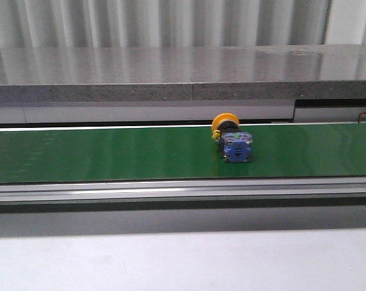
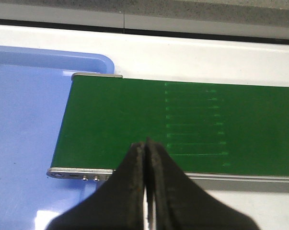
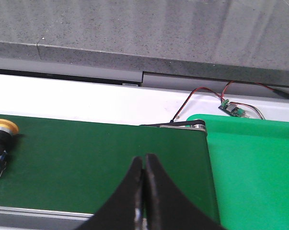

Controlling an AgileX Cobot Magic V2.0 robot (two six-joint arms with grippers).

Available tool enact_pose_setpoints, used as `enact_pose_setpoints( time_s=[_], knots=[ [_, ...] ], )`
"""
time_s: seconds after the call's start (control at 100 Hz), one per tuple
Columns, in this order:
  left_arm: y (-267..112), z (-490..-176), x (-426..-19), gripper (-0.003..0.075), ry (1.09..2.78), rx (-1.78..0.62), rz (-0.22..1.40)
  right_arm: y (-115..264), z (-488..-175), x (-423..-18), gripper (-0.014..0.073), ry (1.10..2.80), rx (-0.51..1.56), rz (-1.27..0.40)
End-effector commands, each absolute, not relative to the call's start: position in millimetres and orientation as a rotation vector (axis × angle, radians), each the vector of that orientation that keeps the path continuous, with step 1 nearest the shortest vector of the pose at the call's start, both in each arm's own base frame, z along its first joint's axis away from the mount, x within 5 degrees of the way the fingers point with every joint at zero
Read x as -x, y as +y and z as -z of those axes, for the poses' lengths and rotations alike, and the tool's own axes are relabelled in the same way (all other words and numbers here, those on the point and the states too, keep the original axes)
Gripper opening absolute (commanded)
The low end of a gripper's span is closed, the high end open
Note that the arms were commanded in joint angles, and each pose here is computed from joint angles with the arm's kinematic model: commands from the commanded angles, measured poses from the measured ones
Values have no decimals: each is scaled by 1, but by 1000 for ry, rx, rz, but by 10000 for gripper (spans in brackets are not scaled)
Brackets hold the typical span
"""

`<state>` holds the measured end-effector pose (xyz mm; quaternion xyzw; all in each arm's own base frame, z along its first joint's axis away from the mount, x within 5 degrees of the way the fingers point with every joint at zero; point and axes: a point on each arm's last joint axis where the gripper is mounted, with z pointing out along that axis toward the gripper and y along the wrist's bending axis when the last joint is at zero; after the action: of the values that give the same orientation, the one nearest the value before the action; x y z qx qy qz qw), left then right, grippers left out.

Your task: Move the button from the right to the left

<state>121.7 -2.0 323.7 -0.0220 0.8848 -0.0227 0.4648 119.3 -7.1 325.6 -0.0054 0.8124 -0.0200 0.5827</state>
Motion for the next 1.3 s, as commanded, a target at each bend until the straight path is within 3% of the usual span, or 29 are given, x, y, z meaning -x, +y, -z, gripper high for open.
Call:
enact_pose_setpoints(
  time_s=[0.0, 0.05, 0.12, 0.26, 0.31, 0.38, 0.53, 0.8, 1.07, 1.29],
  knots=[
    [-3, -337, -127, -8, 2112, 69, 76, -9, -340, -121, -68, 1798, -3, 62],
    [-3, -335, -127, 31, 2133, 69, 76, -9, -340, -121, -68, 1798, -3, 62],
    [-3, -333, -127, 143, 2166, 69, 75, -9, -340, -121, -68, 1798, -3, 62],
    [-3, -331, -127, 513, 2186, 71, 78, -9, -340, -121, -68, 1798, -3, 62],
    [-3, -331, -127, 608, 2182, 82, 84, -9, -340, -121, -68, 1798, -3, 62],
    [-3, -331, -127, 678, 2179, 87, 88, -9, -340, -121, -68, 1798, -3, 62],
    [-3, -331, -127, 669, 2182, 90, 97, -9, -340, -121, -68, 1798, -3, 62],
    [-16, -340, -138, 668, 2178, 128, 280, -9, -340, -121, -68, 1798, -3, 62],
    [-35, -354, -183, 661, 2234, 52, 355, -9, -340, -121, -68, 1798, -3, 62],
    [-79, -346, -217, 661, 2266, -62, 461, -9, -340, -121, -68, 1798, -3, 62]
  ],
)
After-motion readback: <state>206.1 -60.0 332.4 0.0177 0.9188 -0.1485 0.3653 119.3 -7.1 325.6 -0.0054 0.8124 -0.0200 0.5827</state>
